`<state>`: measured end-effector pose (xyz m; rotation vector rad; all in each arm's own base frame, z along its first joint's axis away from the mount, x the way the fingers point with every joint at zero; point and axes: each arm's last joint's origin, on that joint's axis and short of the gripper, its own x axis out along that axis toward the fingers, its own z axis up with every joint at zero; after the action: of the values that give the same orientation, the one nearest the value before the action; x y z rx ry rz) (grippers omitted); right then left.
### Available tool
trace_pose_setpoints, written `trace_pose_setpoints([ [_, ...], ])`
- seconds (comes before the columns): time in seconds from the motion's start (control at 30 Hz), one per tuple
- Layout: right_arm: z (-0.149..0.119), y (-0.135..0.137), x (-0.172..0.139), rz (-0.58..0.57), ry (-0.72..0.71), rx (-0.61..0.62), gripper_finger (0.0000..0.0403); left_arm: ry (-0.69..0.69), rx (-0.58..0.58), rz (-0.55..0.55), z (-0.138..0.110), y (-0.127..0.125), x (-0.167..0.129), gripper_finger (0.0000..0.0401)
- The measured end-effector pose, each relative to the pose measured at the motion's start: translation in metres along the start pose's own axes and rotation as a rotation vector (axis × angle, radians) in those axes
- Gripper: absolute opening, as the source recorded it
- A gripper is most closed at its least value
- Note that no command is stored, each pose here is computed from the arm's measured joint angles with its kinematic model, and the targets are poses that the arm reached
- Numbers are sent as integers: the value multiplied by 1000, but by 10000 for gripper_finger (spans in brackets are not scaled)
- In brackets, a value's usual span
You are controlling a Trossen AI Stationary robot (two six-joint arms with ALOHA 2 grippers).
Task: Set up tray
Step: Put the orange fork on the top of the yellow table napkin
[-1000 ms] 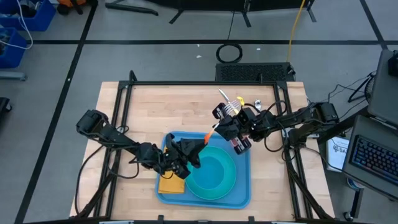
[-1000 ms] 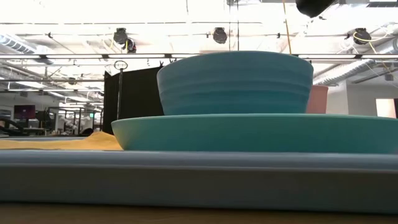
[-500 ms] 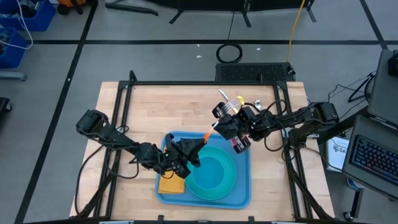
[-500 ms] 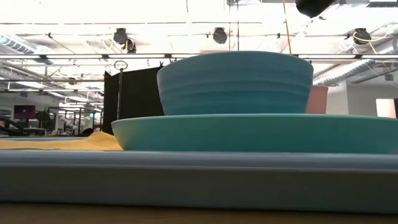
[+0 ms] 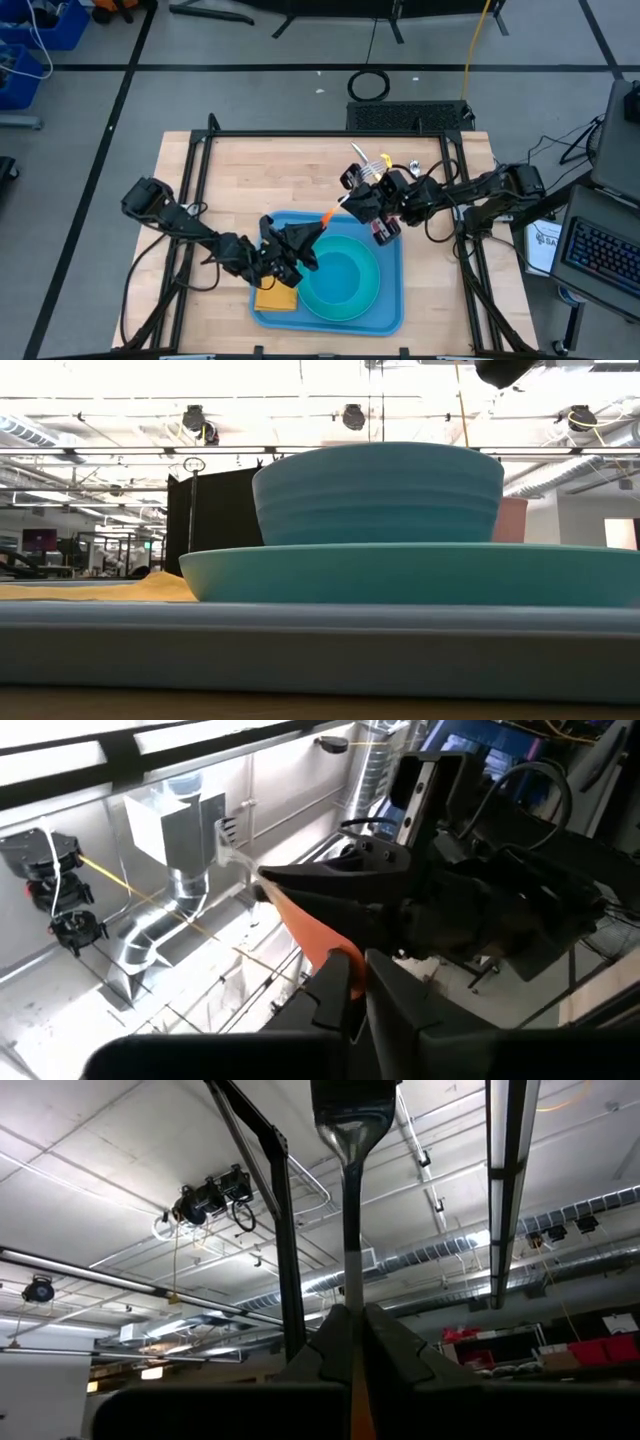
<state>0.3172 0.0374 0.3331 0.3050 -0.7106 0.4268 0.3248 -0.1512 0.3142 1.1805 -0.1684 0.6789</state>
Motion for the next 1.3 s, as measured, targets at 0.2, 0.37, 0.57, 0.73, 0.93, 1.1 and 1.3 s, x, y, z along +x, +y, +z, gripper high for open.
trace_pose_setpoints([
  [0.2, -3, -1, 0, -15, 34, 23, 0, 26, -17, 9, 2, 3, -3, 7],
  [0.37, -5, -2, 0, -26, 63, 25, 4, 59, -34, 5, 6, 8, -8, 3],
  [0.57, -8, -3, 0, -35, 86, 32, 6, 76, -42, 1, 9, 12, -13, 1],
  [0.73, -11, -5, -1, -51, 115, 65, 7, 88, -56, 23, 13, 18, -18, 0],
  [0.93, -12, -10, -2, -67, 144, 71, 10, 115, -58, 20, 17, 22, -26, 0],
  [1.1, -13, -12, -3, -73, 158, 71, 17, 115, -51, 11, 20, 23, -29, 0],
  [1.3, -18, -13, -4, -77, 192, 68, 36, 124, -35, 3, 21, 23, -31, 0],
])
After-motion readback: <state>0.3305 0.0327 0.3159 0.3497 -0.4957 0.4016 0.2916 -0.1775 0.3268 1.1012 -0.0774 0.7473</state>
